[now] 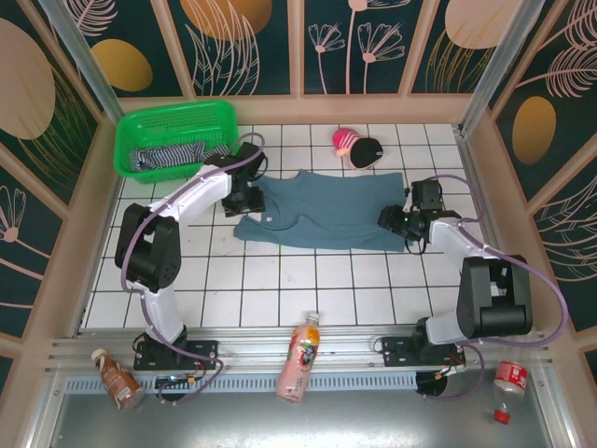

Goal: Fold and stack the tank tops

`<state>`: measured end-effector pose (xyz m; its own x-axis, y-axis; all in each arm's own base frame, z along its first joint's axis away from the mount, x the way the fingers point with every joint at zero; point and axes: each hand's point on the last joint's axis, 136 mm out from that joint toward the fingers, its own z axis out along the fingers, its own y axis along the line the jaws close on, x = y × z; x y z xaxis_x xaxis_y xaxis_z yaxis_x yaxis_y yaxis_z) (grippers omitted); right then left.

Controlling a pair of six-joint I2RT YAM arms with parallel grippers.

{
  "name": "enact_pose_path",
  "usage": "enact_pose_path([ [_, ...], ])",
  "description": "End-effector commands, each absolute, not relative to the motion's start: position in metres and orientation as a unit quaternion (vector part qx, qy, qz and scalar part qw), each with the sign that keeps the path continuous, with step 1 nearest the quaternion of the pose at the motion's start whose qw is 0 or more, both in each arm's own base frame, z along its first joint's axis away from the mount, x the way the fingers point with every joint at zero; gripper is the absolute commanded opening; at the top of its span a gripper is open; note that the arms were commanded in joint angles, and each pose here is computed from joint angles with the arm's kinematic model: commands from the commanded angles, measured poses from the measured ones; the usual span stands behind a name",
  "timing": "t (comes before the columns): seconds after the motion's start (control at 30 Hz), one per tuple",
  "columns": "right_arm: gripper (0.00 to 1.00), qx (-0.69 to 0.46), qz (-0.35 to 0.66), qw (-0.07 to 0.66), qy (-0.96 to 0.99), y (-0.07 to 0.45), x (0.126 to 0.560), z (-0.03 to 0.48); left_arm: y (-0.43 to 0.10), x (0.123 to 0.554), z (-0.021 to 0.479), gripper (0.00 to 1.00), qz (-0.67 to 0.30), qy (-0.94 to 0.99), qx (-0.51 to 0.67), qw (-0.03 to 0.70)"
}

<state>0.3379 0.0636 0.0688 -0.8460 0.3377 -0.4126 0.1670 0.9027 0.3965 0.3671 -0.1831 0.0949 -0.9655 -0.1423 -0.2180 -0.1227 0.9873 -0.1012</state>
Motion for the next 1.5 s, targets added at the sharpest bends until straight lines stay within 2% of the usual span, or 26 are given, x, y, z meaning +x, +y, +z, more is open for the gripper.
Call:
enact_pose_path([
  [0.0,0.54,0.147,0.200,0.242,0.938,0.069,0.345,0.071,-0.234,0.353,0.096,0.59,-0.094,0.991,-0.039,0.091],
  [0.17,0.54,0.168,0.162,0.223,0.946,0.055,0.325,0.065,-0.287,0.363,0.076,0.58,-0.149,0.985,-0.012,0.092],
  [0.43,0.46,0.201,0.117,0.185,0.955,0.023,0.299,0.045,-0.316,0.379,0.053,0.58,-0.176,0.980,0.010,0.086],
  [0.63,0.36,0.191,0.128,0.165,0.959,0.029,0.301,0.031,-0.308,0.369,0.025,0.58,-0.152,0.986,0.022,0.063],
  [0.77,0.34,0.196,0.107,0.136,0.965,0.026,0.284,0.017,-0.302,0.361,0.016,0.58,-0.146,0.988,0.024,0.055],
  [1.0,0.30,0.193,0.098,0.128,0.968,0.027,0.281,0.011,-0.295,0.357,0.003,0.58,-0.128,0.990,0.031,0.045],
  [1.13,0.22,0.191,0.106,0.138,0.966,0.030,0.286,0.012,-0.294,0.356,0.000,0.58,-0.125,0.991,0.032,0.043],
  [1.27,0.09,0.193,0.081,0.137,0.968,0.022,0.283,0.014,-0.286,0.349,-0.008,0.59,-0.108,0.993,0.035,0.036],
  [1.47,0.02,0.219,0.053,0.139,0.964,0.009,0.277,0.020,-0.256,0.343,-0.028,0.58,-0.057,0.998,0.031,0.026],
])
